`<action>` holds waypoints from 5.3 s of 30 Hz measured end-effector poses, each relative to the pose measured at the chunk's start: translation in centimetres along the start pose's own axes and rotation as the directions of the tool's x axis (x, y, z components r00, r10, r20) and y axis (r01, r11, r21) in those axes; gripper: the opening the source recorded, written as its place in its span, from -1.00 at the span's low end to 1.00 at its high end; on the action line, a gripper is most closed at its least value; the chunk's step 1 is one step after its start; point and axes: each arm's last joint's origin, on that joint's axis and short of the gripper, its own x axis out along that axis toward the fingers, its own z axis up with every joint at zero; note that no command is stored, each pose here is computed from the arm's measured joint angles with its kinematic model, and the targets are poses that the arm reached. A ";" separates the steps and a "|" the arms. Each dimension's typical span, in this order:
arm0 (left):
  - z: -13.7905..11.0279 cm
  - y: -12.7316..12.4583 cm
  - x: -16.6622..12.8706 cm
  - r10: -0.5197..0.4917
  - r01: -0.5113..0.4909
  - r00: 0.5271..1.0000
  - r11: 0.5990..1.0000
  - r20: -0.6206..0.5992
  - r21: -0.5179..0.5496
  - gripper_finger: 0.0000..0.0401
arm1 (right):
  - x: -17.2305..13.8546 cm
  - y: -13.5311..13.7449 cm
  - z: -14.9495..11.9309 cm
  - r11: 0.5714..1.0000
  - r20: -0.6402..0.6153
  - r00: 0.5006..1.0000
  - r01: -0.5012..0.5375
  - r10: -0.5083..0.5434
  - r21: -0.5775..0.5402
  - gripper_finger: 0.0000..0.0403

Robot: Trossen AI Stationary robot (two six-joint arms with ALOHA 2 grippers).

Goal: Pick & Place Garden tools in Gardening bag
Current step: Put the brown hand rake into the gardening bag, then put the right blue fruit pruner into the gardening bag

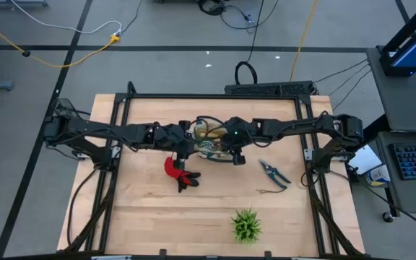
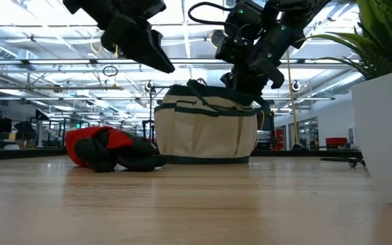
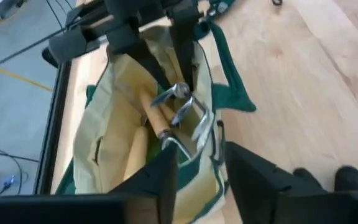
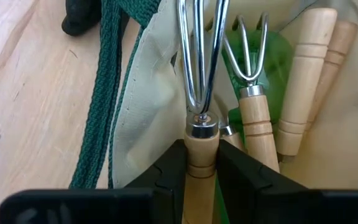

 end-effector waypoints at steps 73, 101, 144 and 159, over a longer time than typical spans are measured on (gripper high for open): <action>-0.9 3.1 3.3 0.084 -0.092 0.994 0.989 0.072 0.115 -0.95 | 2.1 -1.5 0.3 0.995 -0.011 0.999 0.037 -0.038 -0.094 -0.43; -1.7 3.3 3.3 0.061 -0.061 0.998 0.998 0.007 0.022 -0.95 | -2.5 -1.0 1.6 0.991 0.049 0.997 0.064 -0.059 -0.118 -0.02; 1.0 0.0 1.0 0.083 -0.077 0.993 0.995 0.082 -0.070 -0.27 | -10.9 4.7 0.8 0.972 -0.107 0.989 0.123 -0.103 0.202 0.22; 1.3 -1.1 -0.2 0.111 -0.105 0.992 0.990 0.057 -0.092 -0.27 | -9.3 6.8 -1.8 0.945 -0.202 0.978 0.110 -0.048 0.309 0.18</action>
